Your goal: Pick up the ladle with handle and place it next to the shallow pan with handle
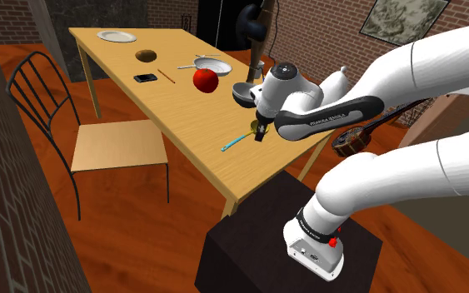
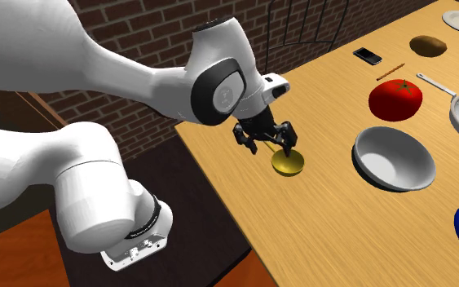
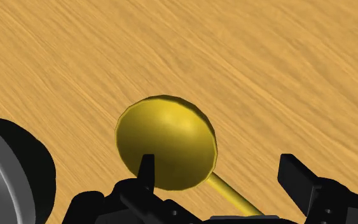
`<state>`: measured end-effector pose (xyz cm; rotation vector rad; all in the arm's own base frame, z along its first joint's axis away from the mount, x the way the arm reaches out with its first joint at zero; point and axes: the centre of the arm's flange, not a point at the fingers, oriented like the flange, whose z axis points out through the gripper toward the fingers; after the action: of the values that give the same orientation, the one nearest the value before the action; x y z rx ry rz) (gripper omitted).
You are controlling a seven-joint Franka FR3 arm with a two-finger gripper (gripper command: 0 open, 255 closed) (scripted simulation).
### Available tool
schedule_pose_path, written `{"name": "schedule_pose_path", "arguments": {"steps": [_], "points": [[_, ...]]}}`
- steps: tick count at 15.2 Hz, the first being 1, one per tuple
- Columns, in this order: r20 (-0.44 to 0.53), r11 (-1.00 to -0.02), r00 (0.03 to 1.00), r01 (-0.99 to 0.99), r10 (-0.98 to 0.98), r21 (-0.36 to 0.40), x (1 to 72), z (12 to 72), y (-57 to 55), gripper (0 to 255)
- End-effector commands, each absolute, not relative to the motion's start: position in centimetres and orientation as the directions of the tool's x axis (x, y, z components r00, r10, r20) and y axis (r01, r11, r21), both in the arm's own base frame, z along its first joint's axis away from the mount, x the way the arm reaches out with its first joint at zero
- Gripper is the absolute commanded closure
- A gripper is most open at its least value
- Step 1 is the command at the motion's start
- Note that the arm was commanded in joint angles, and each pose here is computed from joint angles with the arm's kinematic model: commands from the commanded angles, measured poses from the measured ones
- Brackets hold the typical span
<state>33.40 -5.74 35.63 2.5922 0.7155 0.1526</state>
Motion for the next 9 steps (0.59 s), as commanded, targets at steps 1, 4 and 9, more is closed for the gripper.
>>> {"name": "schedule_pose_path", "arguments": {"steps": [1, 4, 9], "points": [[-0.011, -0.766, 0.859, 0.463, 0.512, 0.446, 33.62, 34.71, -5.97, 0], [-0.011, -0.766, 0.859, 0.463, 0.512, 0.446, 33.80, 33.96, -6.29, 0], [-0.011, -0.766, 0.859, 0.463, 0.512, 0.446, 33.80, 33.96, -6.29, 0]]}}
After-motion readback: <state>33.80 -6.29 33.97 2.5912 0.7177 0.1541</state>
